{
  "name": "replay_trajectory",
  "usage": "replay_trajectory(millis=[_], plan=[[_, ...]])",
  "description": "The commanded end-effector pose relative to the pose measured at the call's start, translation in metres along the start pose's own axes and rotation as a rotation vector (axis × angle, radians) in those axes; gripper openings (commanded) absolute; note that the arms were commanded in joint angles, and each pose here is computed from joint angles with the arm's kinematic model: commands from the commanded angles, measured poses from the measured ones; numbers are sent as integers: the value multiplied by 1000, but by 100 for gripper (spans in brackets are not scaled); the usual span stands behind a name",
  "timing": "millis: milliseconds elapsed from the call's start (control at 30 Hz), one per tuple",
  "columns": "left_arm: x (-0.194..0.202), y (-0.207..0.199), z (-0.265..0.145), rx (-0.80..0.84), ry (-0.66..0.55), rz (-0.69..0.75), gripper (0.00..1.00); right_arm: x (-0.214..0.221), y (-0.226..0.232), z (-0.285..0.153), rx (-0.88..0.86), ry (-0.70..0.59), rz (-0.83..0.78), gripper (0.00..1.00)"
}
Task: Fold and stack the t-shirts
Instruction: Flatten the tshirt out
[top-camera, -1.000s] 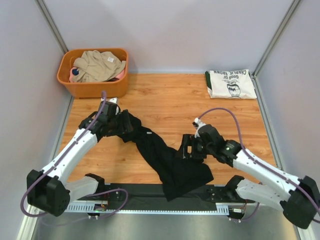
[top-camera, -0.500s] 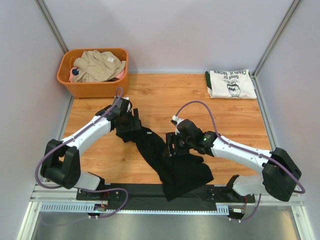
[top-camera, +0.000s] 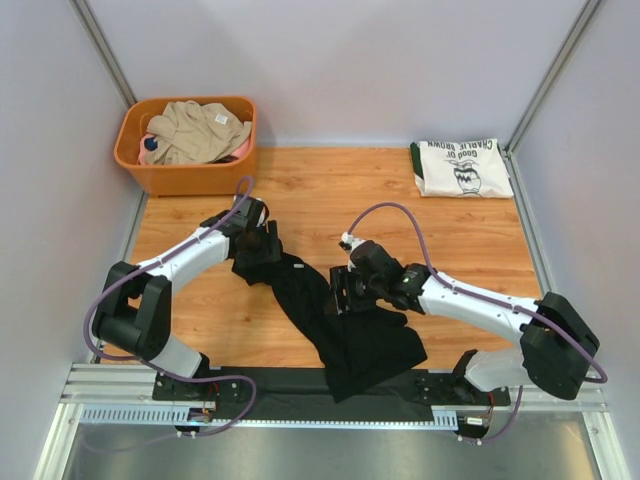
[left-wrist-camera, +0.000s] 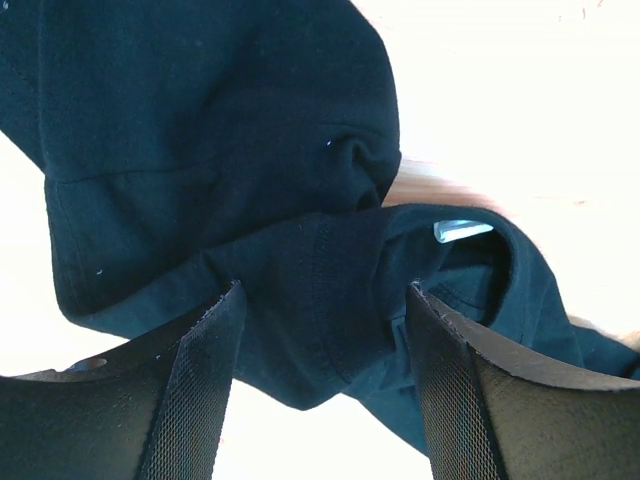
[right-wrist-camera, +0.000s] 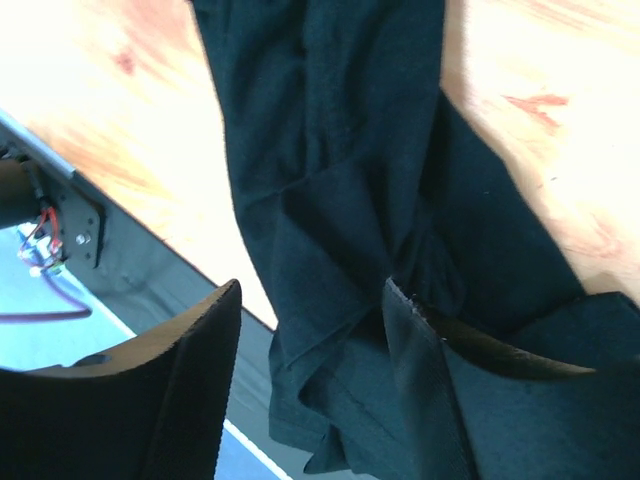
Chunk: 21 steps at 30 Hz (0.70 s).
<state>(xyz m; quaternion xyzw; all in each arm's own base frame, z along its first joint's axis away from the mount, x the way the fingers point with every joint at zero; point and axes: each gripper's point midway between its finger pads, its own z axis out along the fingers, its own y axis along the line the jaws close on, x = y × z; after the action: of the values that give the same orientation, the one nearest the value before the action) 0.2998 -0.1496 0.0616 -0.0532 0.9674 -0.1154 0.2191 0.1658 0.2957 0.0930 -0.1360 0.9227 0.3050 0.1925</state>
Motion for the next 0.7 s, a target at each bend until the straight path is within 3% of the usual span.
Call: replay_trajectory(millis=[0, 133, 267, 400, 567, 667], plan=[[-12, -5, -2, 16, -50, 9, 72, -2, -9, 7, 49, -19, 1, 61], [-10, -4, -4, 18, -57, 10, 72, 2, -16, 14, 82, -3, 20, 64], [-9, -2, -4, 16, -59, 13, 71, 3, -13, 17, 66, -1, 19, 55], [-8, -2, -3, 14, -55, 10, 68, -2, -5, 10, 49, -27, 5, 36], [-8, -2, 3, 9, -47, 8, 65, -5, 2, -1, 37, -49, -9, 25], [-10, -3, 7, 8, -45, 5, 54, -6, 6, -6, 28, -54, -22, 1]])
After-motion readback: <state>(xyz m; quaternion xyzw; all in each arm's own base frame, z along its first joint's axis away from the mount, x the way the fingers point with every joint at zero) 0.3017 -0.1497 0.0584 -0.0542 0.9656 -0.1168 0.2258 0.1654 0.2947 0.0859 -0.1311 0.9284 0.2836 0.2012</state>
